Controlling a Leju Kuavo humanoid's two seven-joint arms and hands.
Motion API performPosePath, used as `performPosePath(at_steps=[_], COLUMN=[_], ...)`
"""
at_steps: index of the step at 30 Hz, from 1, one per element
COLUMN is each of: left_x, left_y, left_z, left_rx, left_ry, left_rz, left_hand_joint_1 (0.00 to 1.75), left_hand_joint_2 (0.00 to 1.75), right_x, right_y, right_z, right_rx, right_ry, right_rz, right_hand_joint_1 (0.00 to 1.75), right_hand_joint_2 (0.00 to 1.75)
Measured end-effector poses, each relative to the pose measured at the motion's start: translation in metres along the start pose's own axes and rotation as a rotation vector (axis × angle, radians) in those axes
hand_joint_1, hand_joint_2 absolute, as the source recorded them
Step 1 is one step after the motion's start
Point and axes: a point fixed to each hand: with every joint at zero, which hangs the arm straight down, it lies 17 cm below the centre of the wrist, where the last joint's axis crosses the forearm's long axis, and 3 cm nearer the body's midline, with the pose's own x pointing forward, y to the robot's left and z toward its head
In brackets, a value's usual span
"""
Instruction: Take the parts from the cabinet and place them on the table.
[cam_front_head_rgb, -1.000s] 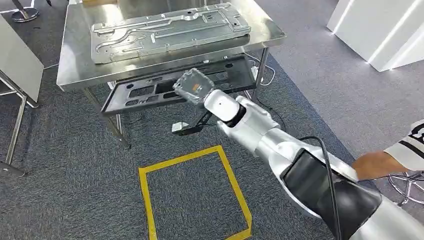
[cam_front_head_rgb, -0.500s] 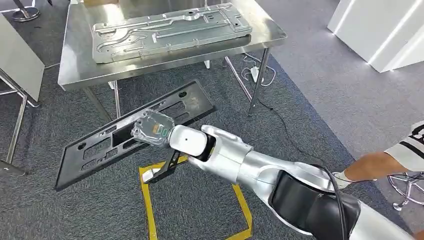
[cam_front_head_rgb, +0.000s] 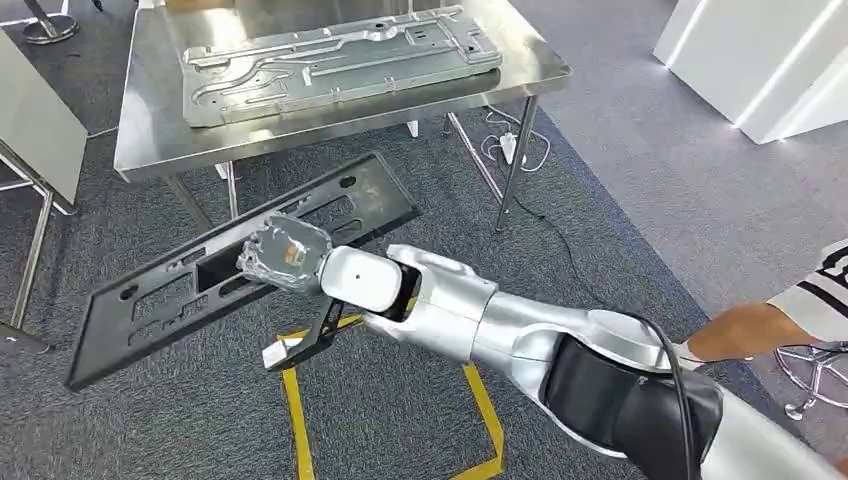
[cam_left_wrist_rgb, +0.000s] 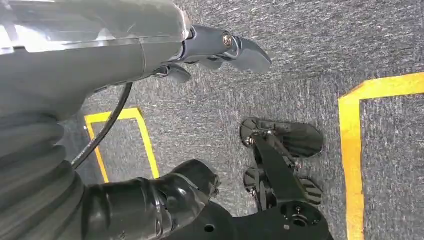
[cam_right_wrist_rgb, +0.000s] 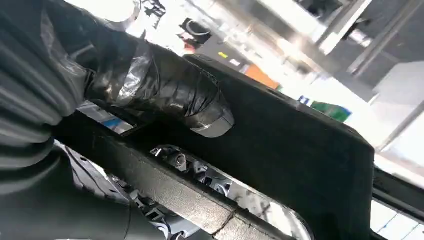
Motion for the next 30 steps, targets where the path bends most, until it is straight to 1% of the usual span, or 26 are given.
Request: performPosePath(at_steps=[3,6,10,15,20,23,30], left_x=[-0.002,-0.002,-0.003,-0.003,-0.003,-0.001,0.001], left_y=[0.000,0.001,0.002,0.002,0.001,-0.003,-0.006], left_z=[0.000,0.001,0.001,0.001,0.001,0.002,0.003], left_rx=[0.001,0.003,0.006,0.004,0.000,-0.019,-0.040], left_ry=[0.003,0.004,0.005,0.006,0.006,-0.002,-0.014], left_rz=[0.000,0.004,0.010,0.016,0.028,0.052,0.073], left_hand_joint_1=[0.00,0.00,0.00,0.00,0.00,0.00,0.00], left_hand_joint_2=[1.75,1.75,1.75,1.75,1.75,1.75,1.75], right_x=[-0.015,-0.026,-0.036,-0.038,-0.041,-0.038,-0.037], right_y=[-0.026,-0.044,-0.060,-0.069,-0.094,-0.098,-0.094], right_z=[-0.001,-0.001,0.000,0.001,0.004,0.004,0.005], right_rx=[-0.022,-0.039,-0.055,-0.060,-0.075,-0.079,-0.072], right_ry=[0.018,0.034,0.043,0.042,0.046,0.038,0.034], right_rz=[0.029,0.052,0.066,0.071,0.076,0.077,0.082], right_hand_joint_1=[1.75,1.75,1.75,1.75,1.75,1.75,1.75], right_hand_joint_2=[1.75,1.75,1.75,1.75,1.75,1.75,1.75])
